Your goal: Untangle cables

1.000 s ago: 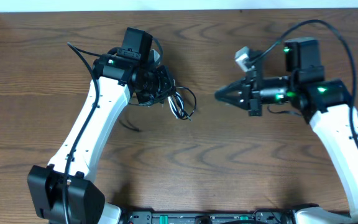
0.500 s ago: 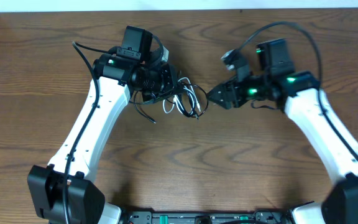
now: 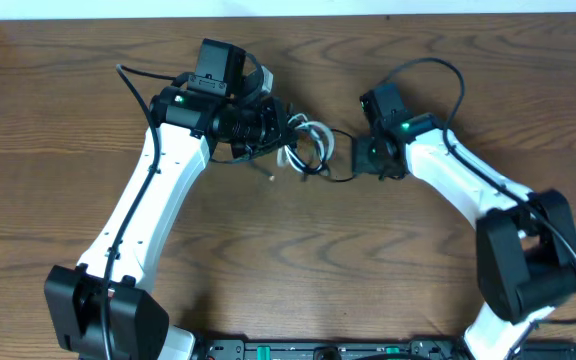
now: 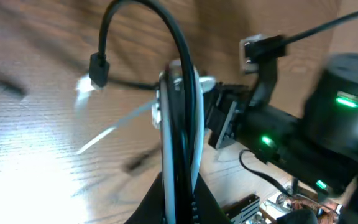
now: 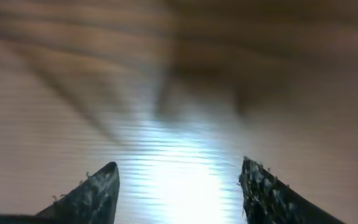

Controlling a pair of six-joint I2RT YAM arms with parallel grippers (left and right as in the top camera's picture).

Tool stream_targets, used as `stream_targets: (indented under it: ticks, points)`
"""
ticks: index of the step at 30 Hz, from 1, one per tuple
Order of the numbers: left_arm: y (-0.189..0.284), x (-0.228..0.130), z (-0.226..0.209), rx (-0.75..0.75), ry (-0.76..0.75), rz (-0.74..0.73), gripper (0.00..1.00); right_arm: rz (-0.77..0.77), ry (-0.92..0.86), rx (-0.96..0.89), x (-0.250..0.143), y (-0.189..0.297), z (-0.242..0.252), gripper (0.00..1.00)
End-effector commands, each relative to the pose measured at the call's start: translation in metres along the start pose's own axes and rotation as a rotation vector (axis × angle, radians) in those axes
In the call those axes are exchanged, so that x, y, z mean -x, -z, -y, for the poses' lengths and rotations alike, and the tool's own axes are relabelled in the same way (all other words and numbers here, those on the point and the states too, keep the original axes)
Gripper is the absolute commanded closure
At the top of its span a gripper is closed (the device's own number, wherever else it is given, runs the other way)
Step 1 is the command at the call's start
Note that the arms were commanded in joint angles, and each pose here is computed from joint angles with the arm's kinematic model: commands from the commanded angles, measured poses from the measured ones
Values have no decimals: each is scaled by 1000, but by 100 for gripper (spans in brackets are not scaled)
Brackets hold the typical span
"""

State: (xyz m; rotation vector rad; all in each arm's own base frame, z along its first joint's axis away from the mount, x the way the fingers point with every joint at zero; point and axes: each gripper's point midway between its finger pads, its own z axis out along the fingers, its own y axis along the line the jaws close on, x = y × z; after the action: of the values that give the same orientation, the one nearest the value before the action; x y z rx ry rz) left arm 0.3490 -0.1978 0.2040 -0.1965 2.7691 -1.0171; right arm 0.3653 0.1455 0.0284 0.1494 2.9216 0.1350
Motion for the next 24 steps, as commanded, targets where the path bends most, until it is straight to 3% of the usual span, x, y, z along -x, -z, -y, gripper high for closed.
stream_targets:
  ticks: [1,4,6,12,15,17,21,24]
  points:
    - [1,4,-1,-10,6,7,93,-16,-160,-171,3,-3,60,50]
    - [5,14,-5,-16,10,39,92,-83,-244,-232,-5,1,100,54]
    - [12,24,-13,-14,32,67,92,-106,-310,-324,-8,8,144,52]
    - [20,33,-23,-9,61,91,93,-154,-366,-324,-13,12,182,50]
    - [19,31,-22,-15,57,85,93,-183,-263,-125,-7,8,158,46]
    - [19,29,-17,-39,39,70,93,-174,-97,87,2,13,123,45]
    - [19,19,-1,-131,-21,19,93,-38,203,531,26,66,43,37]
    - [21,12,11,-201,-34,-19,93,86,356,720,37,113,3,32]
